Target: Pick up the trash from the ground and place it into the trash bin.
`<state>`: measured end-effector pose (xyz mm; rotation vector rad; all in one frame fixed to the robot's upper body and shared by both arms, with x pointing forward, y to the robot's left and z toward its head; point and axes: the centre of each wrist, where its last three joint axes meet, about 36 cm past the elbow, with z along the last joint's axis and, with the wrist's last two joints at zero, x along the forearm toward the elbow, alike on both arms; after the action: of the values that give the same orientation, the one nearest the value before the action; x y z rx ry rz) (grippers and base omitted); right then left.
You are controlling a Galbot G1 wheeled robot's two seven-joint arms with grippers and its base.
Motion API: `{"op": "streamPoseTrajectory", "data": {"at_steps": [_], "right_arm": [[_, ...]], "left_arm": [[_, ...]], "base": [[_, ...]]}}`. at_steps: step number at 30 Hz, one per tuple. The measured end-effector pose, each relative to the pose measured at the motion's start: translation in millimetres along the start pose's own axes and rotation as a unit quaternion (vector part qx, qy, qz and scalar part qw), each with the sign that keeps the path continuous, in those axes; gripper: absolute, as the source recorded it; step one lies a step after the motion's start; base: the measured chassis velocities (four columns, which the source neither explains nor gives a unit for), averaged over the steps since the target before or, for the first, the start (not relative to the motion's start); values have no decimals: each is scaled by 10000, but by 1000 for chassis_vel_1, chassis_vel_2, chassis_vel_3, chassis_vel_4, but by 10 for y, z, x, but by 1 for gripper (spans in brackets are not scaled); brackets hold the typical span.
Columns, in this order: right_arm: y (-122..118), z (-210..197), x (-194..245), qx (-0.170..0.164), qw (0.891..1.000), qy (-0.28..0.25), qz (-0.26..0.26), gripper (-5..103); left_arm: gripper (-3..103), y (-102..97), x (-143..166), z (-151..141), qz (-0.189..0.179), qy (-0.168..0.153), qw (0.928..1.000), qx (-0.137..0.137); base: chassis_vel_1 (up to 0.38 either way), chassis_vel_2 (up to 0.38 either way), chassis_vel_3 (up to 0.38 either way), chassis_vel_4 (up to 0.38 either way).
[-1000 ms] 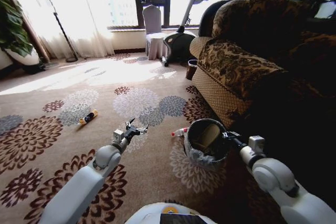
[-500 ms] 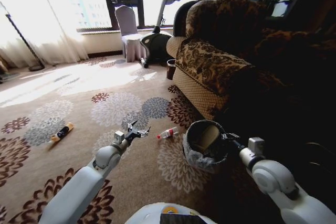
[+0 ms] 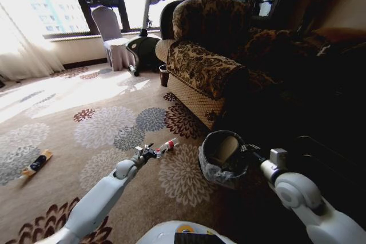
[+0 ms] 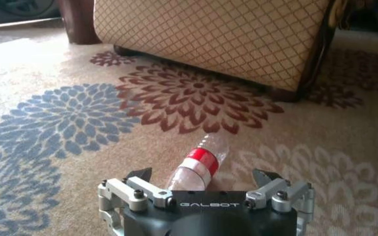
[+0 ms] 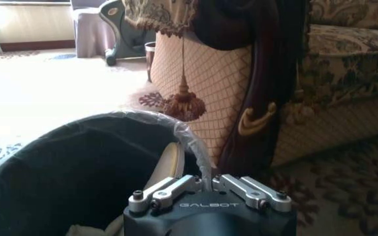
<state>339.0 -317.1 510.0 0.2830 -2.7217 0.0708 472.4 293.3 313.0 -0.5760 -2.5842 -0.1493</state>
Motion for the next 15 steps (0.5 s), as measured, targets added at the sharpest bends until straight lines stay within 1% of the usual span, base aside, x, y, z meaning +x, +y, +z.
{"op": "streamPoseTrajectory", "data": {"at_steps": [1, 2, 5, 10, 15], "right_arm": [[-4, 9, 6, 0, 10000, 9, -5, 2], [-4, 9, 6, 0, 10000, 9, -5, 2], [-18, -3, 1, -13, 10000, -47, 43, 2], [-32, -1, -24, -33, 9999, -99, 49, 2], [-45, 68, -64, -62, 9999, -55, 82, 2]], "left_arm": [[100, -14, -71, -8, 14, 45, 10000, 13], [100, -14, -71, -8, 14, 45, 10000, 13], [100, -63, -295, 22, -20, 236, 9997, -2], [100, -73, -364, -8, -1, 281, 9996, -23], [100, -10, -355, 37, -4, 371, 9993, -60]], "base": [[0, 0, 0, 0], [0, 0, 0, 0], [0, 0, 0, 0], [0, 0, 0, 0], [0, 0, 0, 0]]}}
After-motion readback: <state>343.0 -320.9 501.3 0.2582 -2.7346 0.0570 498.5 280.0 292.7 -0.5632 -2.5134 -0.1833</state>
